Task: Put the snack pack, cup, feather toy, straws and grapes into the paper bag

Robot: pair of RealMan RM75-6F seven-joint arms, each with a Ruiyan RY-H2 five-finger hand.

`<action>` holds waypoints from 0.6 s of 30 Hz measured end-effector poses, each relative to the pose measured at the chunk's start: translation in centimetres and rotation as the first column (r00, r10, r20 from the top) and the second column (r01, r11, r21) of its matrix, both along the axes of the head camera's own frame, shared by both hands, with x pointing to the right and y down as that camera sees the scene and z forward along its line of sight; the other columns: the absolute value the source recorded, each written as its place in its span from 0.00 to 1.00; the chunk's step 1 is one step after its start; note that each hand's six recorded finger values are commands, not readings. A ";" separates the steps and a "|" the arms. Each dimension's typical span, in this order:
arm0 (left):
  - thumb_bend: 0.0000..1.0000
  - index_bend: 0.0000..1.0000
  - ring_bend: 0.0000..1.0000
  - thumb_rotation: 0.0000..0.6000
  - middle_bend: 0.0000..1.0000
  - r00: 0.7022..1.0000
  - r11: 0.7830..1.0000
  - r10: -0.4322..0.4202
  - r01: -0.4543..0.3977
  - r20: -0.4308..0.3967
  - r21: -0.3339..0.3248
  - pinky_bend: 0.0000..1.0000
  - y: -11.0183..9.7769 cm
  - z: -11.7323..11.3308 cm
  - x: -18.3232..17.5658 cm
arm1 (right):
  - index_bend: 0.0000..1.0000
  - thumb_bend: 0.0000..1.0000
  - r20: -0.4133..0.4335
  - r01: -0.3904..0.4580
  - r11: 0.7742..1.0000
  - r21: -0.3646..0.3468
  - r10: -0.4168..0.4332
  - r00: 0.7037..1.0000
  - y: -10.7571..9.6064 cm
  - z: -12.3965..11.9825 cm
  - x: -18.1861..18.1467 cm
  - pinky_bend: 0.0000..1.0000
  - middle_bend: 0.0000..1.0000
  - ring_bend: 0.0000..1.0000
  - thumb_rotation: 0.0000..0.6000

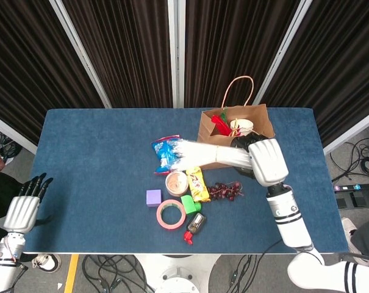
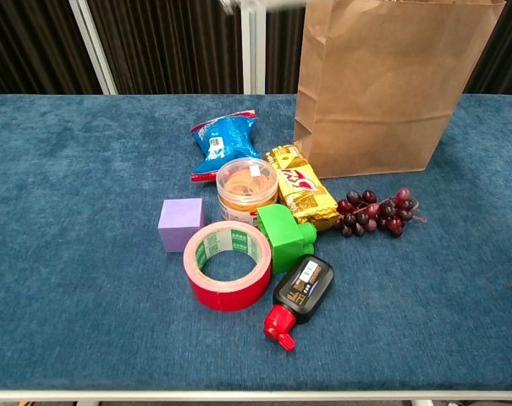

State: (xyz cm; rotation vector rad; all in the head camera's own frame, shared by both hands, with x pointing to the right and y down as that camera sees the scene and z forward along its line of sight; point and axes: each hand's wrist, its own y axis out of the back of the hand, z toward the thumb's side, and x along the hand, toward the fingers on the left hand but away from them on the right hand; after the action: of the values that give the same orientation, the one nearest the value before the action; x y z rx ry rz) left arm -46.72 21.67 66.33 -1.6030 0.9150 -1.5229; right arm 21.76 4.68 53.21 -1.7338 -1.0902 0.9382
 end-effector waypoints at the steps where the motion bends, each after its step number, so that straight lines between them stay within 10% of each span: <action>1: 0.02 0.15 0.01 1.00 0.07 1.000 1.000 0.001 -0.001 0.000 0.001 0.13 0.0 0.0 0.0 | 0.69 0.31 0.011 0.003 1.000 0.013 -0.003 1.000 -0.3 -0.6 -0.5 0.60 0.58 0.45 1.00; 18: 0.02 0.15 0.01 1.00 0.07 1.000 1.000 -0.008 0.008 -0.003 -0.002 0.13 -0.2 0.1 -0.2 | 0.70 0.31 -0.061 -0.141 0.954 0.263 0.163 0.985 -7.7 -6.6 1.4 0.60 0.58 0.45 1.00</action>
State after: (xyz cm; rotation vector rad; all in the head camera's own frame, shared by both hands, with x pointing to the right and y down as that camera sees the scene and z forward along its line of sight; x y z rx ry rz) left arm -46.89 21.49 66.38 -1.6047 0.9229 -1.5281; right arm 23.18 -2.99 46.62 -1.4041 -1.2466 0.9083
